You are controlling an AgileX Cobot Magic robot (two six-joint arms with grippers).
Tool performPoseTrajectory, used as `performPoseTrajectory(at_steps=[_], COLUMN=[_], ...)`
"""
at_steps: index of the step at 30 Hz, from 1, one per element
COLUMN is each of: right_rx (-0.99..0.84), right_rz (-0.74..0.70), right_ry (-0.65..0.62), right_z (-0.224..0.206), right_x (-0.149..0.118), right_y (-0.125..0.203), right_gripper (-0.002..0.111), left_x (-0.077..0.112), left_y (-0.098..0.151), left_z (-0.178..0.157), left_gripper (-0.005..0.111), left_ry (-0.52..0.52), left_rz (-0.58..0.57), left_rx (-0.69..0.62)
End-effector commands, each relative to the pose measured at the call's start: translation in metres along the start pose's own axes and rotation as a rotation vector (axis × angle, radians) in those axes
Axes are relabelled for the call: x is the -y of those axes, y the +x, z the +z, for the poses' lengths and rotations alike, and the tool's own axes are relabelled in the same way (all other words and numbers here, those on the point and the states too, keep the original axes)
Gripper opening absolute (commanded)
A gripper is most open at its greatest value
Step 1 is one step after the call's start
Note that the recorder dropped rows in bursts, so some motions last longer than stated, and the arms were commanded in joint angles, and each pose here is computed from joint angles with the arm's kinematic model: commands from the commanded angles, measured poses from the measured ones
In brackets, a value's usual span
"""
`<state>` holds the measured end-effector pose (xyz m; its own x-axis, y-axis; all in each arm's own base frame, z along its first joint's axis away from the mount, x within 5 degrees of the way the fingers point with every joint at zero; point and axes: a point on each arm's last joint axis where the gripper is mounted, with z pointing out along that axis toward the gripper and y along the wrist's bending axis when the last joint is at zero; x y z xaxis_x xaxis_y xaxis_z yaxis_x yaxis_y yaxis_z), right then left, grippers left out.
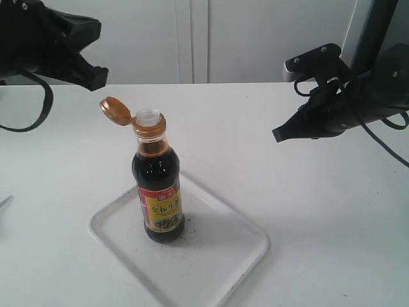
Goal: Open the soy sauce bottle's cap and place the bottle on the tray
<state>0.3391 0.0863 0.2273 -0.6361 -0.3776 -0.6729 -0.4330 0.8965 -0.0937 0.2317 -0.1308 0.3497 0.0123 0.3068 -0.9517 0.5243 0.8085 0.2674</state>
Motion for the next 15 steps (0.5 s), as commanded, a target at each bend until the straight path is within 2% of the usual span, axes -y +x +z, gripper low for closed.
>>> performPoseTrajectory(at_steps=[1, 5, 10, 15], right_rx=[0.035, 0.001, -0.101, -0.202], right_rz=[0.03, 0.05, 0.028, 0.079], right_ry=[0.003, -0.028, -0.066, -0.024], right_z=[-0.004, -0.009, -0.016, -0.023], right_x=[0.002, 0.001, 0.001, 0.017], right_y=[-0.011, -0.018, -0.021, -0.013], right_gripper=[0.0, 0.0, 0.0, 0.0], left_x=[-0.014, -0.026, -0.045, -0.059], left_y=[-0.008, -0.007, 0.007, 0.023], left_z=[-0.007, -0.013, -0.02, -0.031], left_gripper=[0.0, 0.0, 0.0, 0.0], left_ry=[-0.061, -0.115, -0.195, -0.249], left_rz=[-0.022, -0.065, -0.143, -0.165], left_rx=[-0.212, -0.341, -0.468, -0.619])
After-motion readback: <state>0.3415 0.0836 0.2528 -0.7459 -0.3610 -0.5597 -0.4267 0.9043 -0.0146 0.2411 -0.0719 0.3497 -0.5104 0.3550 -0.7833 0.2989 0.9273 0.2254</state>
